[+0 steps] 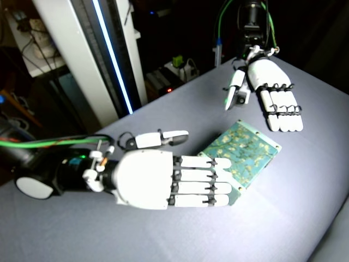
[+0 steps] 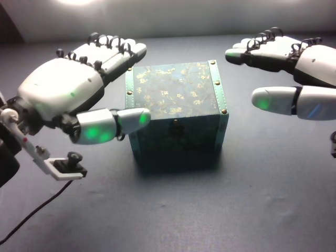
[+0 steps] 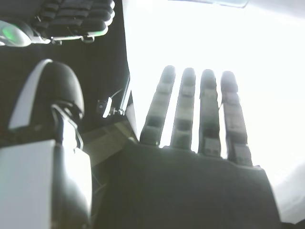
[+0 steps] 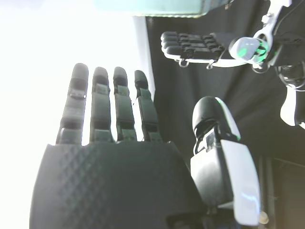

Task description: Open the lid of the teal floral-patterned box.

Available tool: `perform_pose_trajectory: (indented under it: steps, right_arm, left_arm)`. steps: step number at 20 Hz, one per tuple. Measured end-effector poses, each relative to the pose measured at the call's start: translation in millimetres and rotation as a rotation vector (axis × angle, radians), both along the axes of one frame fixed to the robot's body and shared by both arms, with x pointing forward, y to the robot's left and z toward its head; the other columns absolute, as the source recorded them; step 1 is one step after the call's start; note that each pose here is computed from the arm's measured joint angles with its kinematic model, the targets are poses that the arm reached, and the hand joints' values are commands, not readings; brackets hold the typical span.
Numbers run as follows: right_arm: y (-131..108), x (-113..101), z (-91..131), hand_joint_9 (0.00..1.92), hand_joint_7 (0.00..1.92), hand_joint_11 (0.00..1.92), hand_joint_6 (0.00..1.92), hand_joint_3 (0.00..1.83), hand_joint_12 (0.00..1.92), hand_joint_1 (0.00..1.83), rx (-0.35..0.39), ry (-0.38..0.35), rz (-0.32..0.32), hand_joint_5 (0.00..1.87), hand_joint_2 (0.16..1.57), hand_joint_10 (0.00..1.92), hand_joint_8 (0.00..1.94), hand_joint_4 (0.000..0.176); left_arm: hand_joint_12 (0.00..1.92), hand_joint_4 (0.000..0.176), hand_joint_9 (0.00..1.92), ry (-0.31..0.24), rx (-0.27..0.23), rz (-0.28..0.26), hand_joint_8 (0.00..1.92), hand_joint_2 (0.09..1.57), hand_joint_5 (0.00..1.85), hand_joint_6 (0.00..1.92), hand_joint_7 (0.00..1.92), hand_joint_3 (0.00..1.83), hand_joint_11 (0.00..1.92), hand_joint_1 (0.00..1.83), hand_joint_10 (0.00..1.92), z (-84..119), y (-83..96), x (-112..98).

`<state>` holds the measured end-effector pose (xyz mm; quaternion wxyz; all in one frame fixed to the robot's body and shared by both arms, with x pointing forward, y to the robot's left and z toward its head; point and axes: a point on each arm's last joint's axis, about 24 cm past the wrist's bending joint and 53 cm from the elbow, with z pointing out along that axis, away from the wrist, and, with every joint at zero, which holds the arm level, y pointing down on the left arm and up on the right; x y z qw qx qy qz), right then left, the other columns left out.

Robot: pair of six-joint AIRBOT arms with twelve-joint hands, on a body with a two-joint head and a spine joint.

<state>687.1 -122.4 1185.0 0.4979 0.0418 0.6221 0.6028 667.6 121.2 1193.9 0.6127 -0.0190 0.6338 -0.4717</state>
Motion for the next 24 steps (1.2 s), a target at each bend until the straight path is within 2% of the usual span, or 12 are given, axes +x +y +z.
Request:
perform_pose_trajectory:
  steps: [2,3,6,7,10,12,14,15,16,19,21,24]
  right_arm:
    - [-3,1,-2,0.17,0.19,0.02,0.00,0.00,0.40,0.00,-0.012,0.008,-0.009,0.21,1.30,0.01,0.00,0.003]
    - [-3,-1,-4,0.17,0.18,0.01,0.00,0.01,0.40,0.00,-0.039,0.008,-0.002,0.18,1.32,0.00,0.00,0.041]
    - [-3,-5,-15,0.10,0.15,0.00,0.00,0.01,0.23,0.00,-0.114,0.023,0.011,0.17,1.36,0.00,0.00,0.025]
    - [-1,-8,-19,0.10,0.14,0.01,0.00,0.00,0.23,0.00,-0.141,0.027,0.024,0.17,1.35,0.00,0.00,0.032]
    - [7,-17,-30,0.08,0.12,0.01,0.00,0.01,0.09,0.00,-0.197,0.040,0.058,0.12,1.50,0.00,0.00,0.000]
    - [2,-20,-37,0.08,0.12,0.03,0.00,0.01,0.08,0.00,-0.224,0.055,0.057,0.12,1.51,0.00,0.00,0.000]
    - [-6,-19,-43,0.09,0.10,0.08,0.00,0.00,0.10,0.00,-0.248,0.073,0.045,0.10,1.41,0.00,0.00,0.027]
    - [-7,-20,-48,0.09,0.07,0.10,0.00,0.00,0.11,0.00,-0.255,0.087,0.044,0.07,1.35,0.00,0.00,0.025]
    - [-7,-22,-52,0.09,0.06,0.09,0.00,0.00,0.10,0.00,-0.263,0.095,0.052,0.07,1.33,0.00,0.00,0.000]
    - [-6,-26,-65,0.17,0.15,0.16,0.00,0.00,0.13,0.00,-0.306,0.118,0.065,0.11,1.18,0.01,0.01,0.000]
    - [-6,-26,-66,0.25,0.23,0.24,0.00,0.00,0.16,0.00,-0.303,0.126,0.066,0.13,1.19,0.01,0.01,0.000]
    - [-1,-31,-78,0.15,0.11,0.15,0.00,0.02,0.12,0.00,-0.322,0.146,0.088,0.05,1.25,0.00,0.00,0.000]
  left_arm:
    - [0.02,0.000,0.02,0.009,0.002,0.004,0.01,1.33,0.03,0.01,0.03,0.01,0.04,0.12,0.00,-1,3.0,-2]
    - [0.02,0.000,0.03,0.005,0.024,0.003,0.01,1.35,0.02,0.00,0.04,0.01,0.04,0.10,0.01,-1,8.8,-6]
    - [0.01,0.000,0.00,0.023,0.094,-0.003,0.00,1.43,0.00,0.00,0.01,0.01,0.01,0.02,0.00,-9,19.1,-14]
    - [0.02,0.000,0.03,0.032,0.134,-0.008,0.01,1.44,0.01,0.00,0.04,0.01,0.04,0.04,0.01,-13,23.5,-19]
    - [0.04,0.000,0.09,0.069,0.198,-0.008,0.01,1.46,0.05,0.01,0.10,0.00,0.06,0.09,0.02,-26,35.3,-29]
    - [0.08,0.000,0.11,0.099,0.246,-0.002,0.00,1.46,0.07,0.01,0.09,0.00,0.15,0.00,0.02,-36,45.5,-35]
    - [0.07,0.000,0.10,0.122,0.281,-0.005,0.00,1.48,0.06,0.00,0.06,0.01,0.11,0.01,0.01,-43,49.4,-39]
    - [0.06,0.000,0.10,0.127,0.294,-0.016,0.00,1.48,0.06,0.00,0.06,0.00,0.09,0.08,0.00,-45,46.9,-42]
    - [0.05,0.000,0.11,0.125,0.318,-0.034,0.01,1.48,0.07,0.00,0.07,0.00,0.07,0.11,0.00,-49,43.7,-45]
    - [0.05,0.000,0.14,0.169,0.368,-0.061,0.01,1.45,0.08,0.00,0.10,0.00,0.09,0.11,0.01,-67,37.0,-50]
    - [0.06,0.000,0.18,0.192,0.383,-0.069,0.01,1.46,0.11,0.00,0.16,0.00,0.11,0.03,0.01,-76,33.4,-50]
    - [0.04,0.000,0.16,0.201,0.387,-0.078,0.00,1.45,0.09,0.00,0.12,0.00,0.09,0.17,0.00,-82,26.1,-46]
